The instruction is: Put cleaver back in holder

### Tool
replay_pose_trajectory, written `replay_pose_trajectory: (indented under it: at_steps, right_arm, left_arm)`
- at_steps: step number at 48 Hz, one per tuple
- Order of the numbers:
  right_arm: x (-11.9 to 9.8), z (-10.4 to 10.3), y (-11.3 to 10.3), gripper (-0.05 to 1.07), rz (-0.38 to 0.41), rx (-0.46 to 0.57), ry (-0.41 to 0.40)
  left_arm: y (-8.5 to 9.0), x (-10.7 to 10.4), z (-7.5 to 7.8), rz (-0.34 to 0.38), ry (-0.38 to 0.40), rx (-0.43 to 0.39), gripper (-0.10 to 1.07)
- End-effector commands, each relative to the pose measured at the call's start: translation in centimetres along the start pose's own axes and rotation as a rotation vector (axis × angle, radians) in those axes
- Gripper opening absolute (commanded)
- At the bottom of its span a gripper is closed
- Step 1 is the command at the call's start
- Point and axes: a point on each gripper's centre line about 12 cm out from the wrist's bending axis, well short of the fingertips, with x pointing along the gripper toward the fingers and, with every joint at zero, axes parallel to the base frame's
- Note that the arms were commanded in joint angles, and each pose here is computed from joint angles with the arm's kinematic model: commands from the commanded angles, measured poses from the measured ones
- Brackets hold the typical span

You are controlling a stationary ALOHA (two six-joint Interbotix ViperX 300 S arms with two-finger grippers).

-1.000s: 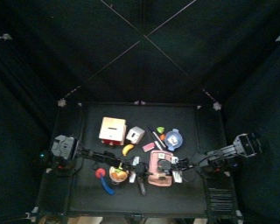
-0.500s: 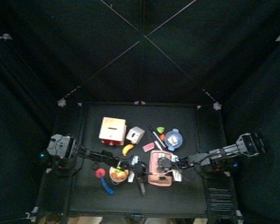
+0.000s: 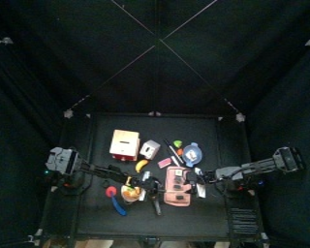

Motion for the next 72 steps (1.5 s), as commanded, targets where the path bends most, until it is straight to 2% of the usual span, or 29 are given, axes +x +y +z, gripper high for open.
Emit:
replay_pose_trajectory:
  at_steps: [1,12,20,27,47,50,53,66,72]
  right_arm:
    - [-0.4,0.7,-0.1,0.83,-0.002,0.005,-0.027]
    - [-0.3,0.4,-0.4,0.83,-0.01,0.011,-0.02]
    - [-0.3,0.1,-0.6,0.82,-0.017,0.013,-0.015]
    - [-0.3,0.1,-0.8,0.82,-0.023,0.02,-0.017]
    - [-0.1,-0.4,-1.0,0.82,-0.029,0.023,-0.003]
    - [0.0,-0.4,-1.1,0.82,-0.03,0.024,-0.002]
    - [0.1,-0.5,-1.2,0.82,-0.034,0.025,0.002]
    - [0.5,-0.7,-1.3,0.82,-0.038,0.029,0.02]
    - [0.6,-0.6,-1.4,0.82,-0.043,0.034,0.016]
  left_arm:
    - [0.4,-1.5,1.7,0.02,-0.053,-0.038,0.42]
    - [0.9,-5.1,2.2,0.054,-0.095,-0.117,0.42]
    - [1.1,-6.8,1.7,0.072,-0.072,-0.153,0.42]
    - [1.2,-7.6,2.0,0.085,-0.032,-0.161,0.42]
    - [1.9,-8.0,1.7,0.107,-0.01,-0.171,0.42]
    - [2.2,-8.5,1.7,0.121,0.026,-0.185,0.42]
    - [2.5,-9.6,2.1,0.142,0.071,-0.218,0.42]
    - [2.8,-14.1,4.7,0.177,0.132,-0.24,0.43]
    - [4.2,-15.9,5.3,0.226,0.151,-0.268,0.43]
